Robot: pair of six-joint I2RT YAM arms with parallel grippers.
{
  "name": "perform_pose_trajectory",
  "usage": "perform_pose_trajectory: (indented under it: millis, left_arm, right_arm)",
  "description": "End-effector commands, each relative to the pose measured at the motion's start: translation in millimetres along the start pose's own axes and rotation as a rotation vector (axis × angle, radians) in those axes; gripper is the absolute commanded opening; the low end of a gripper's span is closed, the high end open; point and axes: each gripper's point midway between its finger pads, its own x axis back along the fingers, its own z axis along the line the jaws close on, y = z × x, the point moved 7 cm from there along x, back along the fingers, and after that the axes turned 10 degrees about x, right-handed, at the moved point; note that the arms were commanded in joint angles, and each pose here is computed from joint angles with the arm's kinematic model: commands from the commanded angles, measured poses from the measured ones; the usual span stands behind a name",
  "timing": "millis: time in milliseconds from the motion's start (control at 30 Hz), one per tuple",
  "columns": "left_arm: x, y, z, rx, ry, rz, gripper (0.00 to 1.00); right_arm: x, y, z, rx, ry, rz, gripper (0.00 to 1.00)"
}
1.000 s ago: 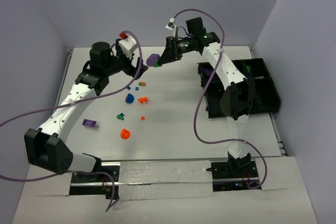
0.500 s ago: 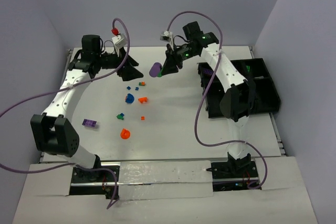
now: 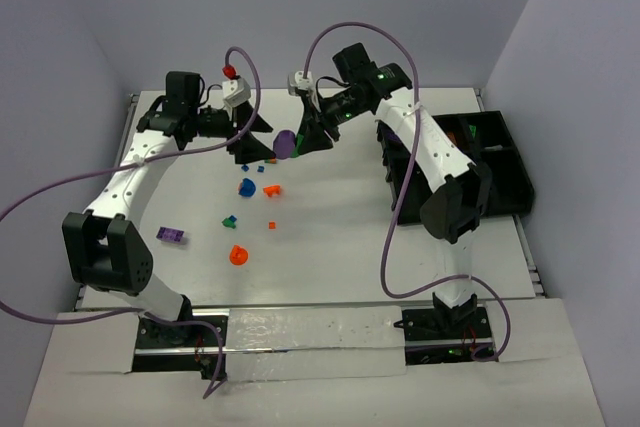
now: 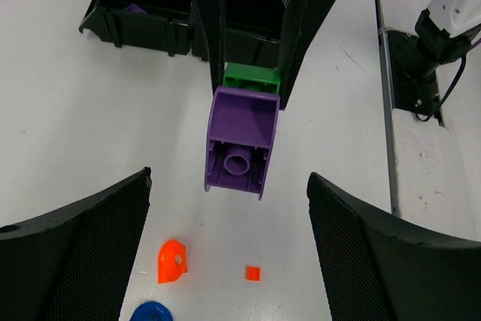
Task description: Sort the legos into containers by color
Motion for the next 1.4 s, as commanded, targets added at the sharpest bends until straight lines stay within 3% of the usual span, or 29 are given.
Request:
perform_pose_trajectory:
  millis: [0, 267, 467, 667, 867, 967, 1033, 1133, 1333, 1367]
  left_arm:
    - [-2, 18, -13, -0.175, -0.054, -0.038, 0.89]
    - [-11, 20, -9, -0.163, -0.104, -0.010, 0.83]
    - [-17, 22, -9, -0.159, -0.109, -0.007, 0.67]
    - [-22, 24, -5, -0.140, -0.097, 0.005, 0.70]
    - [-25, 21, -2, -0.099, -0.091, 0.023, 0.43]
    - [-25, 21, 0, -0.076, -0.079, 0.031, 0.23]
    - [-24, 22, 1, -0.059, -0.062, 0.029, 0.03]
    - [-19, 21, 5, -0.048, -0.018, 0.003, 0.00]
    - [4, 25, 10, -0.059, 0.098, -0.045, 0.00]
    - [7, 27, 11, -0.060, 0.134, -0.042, 0.00]
  right_arm:
    - [9, 20, 5, 0.079, -0.012, -0.009, 0.00]
    - [6, 24, 2, 0.089, -0.030, -0.015, 0.00]
    - [4, 22, 5, 0.109, -0.032, 0.003, 0.00]
    - [4, 26, -1, 0.103, -0.060, -0.007, 0.00]
    - [5, 26, -1, 0.107, -0.073, -0.004, 0.00]
    - [6, 26, -2, 0.122, -0.096, 0.003, 0.00]
    - [10, 17, -3, 0.125, -0.138, 0.039, 0.00]
    - [17, -3, -5, 0.110, -0.180, 0.089, 0.00]
    - [84, -51, -9, 0.024, -0.328, 0.199, 0.00]
    - [113, -67, -12, -0.027, -0.407, 0.252, 0.00]
